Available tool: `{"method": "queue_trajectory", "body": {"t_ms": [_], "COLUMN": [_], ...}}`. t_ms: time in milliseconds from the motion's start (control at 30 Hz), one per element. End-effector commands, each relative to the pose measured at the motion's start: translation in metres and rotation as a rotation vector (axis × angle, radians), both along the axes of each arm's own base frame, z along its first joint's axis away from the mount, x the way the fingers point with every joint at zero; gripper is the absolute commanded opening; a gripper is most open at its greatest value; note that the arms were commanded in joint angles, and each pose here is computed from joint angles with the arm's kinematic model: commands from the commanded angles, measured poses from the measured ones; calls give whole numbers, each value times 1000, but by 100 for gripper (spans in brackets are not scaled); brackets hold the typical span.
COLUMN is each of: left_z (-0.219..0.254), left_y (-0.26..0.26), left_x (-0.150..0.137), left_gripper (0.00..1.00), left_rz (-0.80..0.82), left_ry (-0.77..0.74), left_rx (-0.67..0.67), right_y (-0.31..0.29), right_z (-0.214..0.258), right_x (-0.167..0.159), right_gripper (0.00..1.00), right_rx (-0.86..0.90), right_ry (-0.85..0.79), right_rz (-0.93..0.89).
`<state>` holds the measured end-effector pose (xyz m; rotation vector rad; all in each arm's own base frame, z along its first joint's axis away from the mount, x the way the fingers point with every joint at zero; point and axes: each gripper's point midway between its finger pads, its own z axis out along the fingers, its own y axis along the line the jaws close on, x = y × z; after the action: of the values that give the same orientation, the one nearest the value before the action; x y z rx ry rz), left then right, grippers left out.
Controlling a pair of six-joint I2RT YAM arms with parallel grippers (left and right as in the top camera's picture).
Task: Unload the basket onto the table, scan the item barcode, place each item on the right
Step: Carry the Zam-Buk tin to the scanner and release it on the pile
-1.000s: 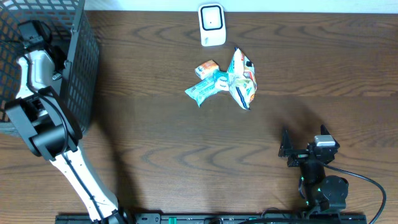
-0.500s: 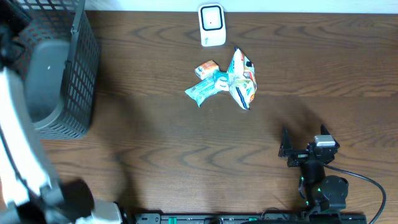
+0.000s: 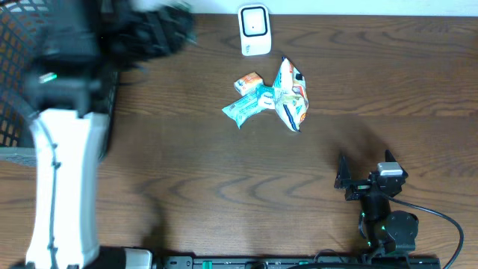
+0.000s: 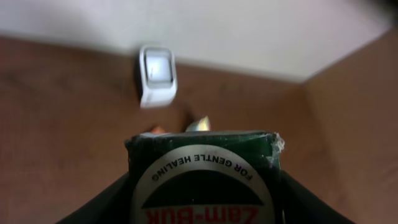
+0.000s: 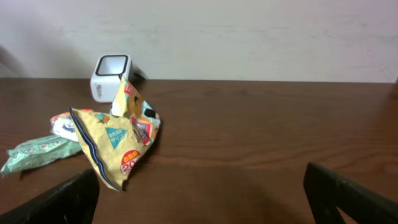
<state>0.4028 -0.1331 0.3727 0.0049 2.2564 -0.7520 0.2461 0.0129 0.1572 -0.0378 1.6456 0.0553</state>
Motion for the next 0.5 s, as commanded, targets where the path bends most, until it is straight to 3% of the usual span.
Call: {"method": "queue_trajectory", "body": {"t_ms": [0,133,467], "left_z": [-59,-120,-245], "left_y": [-17,-40,-85], "left_x": [14,25,42], "left_gripper": [49,49,53], "left_rz": [7,-9,-112], "left_ry": [77,186,387], "left_rx": [215,353,444], "right_y": [0,0,0], "right_z": [-1,-1,-1], "right_x": [0,0,0], "right_gripper": [99,99,99], "right_rx": [9,9,9], "right_ry": [1,1,1], "right_rz": [-2,-2,-2]}}
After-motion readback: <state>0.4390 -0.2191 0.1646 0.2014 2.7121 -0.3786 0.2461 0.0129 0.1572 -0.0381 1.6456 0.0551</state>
